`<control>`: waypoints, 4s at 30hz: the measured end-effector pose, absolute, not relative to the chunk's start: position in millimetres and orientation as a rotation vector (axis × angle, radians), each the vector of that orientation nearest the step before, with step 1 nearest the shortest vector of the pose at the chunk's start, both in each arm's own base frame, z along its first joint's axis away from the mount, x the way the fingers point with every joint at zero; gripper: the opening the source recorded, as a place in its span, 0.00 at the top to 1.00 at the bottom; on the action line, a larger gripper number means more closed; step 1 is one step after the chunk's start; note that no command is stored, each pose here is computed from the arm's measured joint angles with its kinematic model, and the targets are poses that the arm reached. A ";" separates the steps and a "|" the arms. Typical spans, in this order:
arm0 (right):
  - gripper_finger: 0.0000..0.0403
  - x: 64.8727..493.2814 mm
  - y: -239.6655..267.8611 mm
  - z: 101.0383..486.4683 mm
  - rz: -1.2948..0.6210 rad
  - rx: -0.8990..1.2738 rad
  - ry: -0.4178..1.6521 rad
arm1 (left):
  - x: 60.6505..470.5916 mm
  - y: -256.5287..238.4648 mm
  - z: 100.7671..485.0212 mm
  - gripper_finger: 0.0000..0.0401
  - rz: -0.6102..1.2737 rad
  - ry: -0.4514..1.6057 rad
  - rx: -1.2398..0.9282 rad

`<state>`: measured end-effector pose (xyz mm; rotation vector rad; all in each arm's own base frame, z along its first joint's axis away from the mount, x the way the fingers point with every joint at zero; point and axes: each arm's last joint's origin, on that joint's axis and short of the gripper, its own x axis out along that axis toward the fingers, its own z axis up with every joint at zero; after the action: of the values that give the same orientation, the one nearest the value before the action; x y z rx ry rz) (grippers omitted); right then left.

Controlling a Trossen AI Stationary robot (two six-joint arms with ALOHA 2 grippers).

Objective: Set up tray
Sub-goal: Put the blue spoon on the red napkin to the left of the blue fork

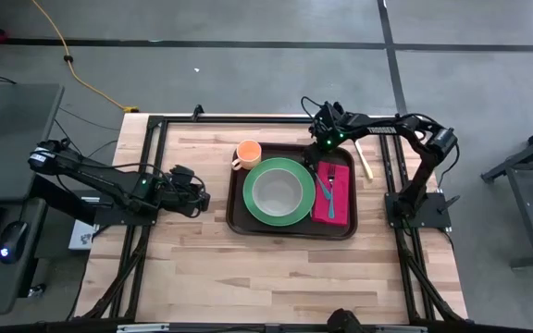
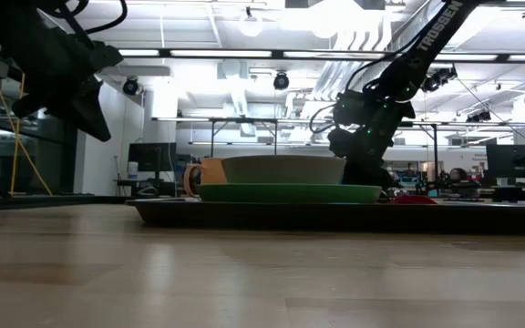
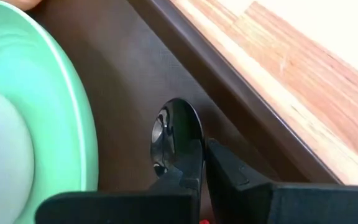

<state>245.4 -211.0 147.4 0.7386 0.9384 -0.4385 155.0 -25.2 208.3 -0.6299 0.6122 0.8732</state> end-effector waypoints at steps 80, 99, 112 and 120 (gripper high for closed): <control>0.99 241.2 -207.1 131.3 -0.397 0.782 0.873 | 153.4 -24.8 207.5 0.92 0.877 0.632 -0.608; 1.00 239.0 -213.4 124.3 -0.427 0.844 0.880 | 153.4 -25.3 207.1 0.92 0.865 0.649 -0.620; 1.00 226.8 -214.6 140.9 -0.477 0.862 0.914 | 153.3 -25.3 207.1 0.92 0.865 0.650 -0.619; 1.00 226.4 -213.9 147.8 -0.492 0.890 0.885 | 153.3 -25.3 207.0 0.92 0.866 0.650 -0.619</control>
<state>226.4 -213.9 147.8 0.8896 0.8846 -0.4921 153.3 -25.3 207.0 -0.6186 0.6502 0.8656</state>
